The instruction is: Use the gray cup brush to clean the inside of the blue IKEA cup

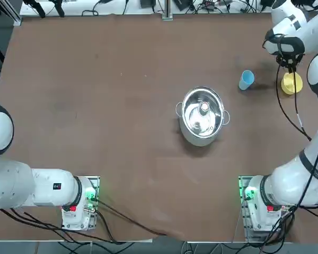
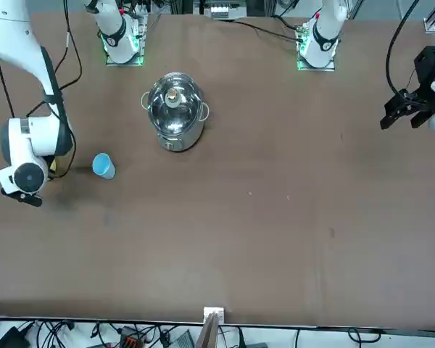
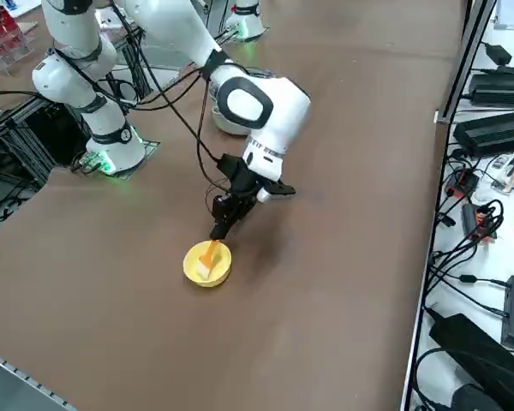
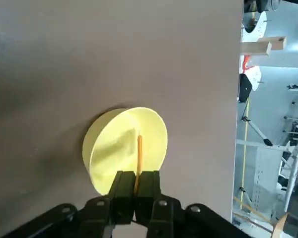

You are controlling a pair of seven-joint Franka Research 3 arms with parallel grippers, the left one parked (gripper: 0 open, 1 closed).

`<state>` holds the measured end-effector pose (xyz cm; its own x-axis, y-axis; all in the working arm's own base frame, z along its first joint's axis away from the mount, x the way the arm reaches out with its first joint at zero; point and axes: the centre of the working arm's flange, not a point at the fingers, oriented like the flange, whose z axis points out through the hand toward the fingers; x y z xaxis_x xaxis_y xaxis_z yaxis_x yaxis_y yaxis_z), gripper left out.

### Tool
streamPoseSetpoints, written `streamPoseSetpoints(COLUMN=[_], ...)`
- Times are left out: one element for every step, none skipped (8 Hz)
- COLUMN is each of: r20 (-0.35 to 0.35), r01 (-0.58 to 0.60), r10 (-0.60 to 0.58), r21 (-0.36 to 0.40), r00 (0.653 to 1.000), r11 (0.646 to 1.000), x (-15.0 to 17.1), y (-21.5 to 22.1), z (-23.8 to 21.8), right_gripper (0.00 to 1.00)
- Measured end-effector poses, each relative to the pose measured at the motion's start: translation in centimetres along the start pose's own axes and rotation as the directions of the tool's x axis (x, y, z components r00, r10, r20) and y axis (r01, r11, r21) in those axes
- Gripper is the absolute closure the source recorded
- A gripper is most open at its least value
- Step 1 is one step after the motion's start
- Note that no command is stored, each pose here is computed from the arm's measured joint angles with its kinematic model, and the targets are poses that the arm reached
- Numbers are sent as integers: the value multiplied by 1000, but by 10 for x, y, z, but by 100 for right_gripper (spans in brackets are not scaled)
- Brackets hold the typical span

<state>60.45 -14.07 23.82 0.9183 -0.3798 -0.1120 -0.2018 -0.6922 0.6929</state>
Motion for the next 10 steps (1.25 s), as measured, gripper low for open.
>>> streamPoseSetpoints(r20=[-1,-3,-4,-6,-9,-17,-28,-45,-54,-49], r01=[-6,-19,-45,-68,-72,-74,-74,-73,-77,-87], r10=[6,19,45,68,72,73,73,71,77,89], r21=[-20,-44,-58,-64,-64,-60,-52,-33,7,49], r00=[1000,1000,999,998,997,997,997,996,996,995], r11=[1000,999,997,996,995,996,996,997,997,995], x=[1,2,2,3,5,7,9,10,11,12], y=[-3,-7,-12,-17,-20,-22,-24,-28,-35,-40], z=[7,15,22,26,28,26,21,15,8,1], right_gripper=[93,92,86,78,58,41,19,2,0,0])
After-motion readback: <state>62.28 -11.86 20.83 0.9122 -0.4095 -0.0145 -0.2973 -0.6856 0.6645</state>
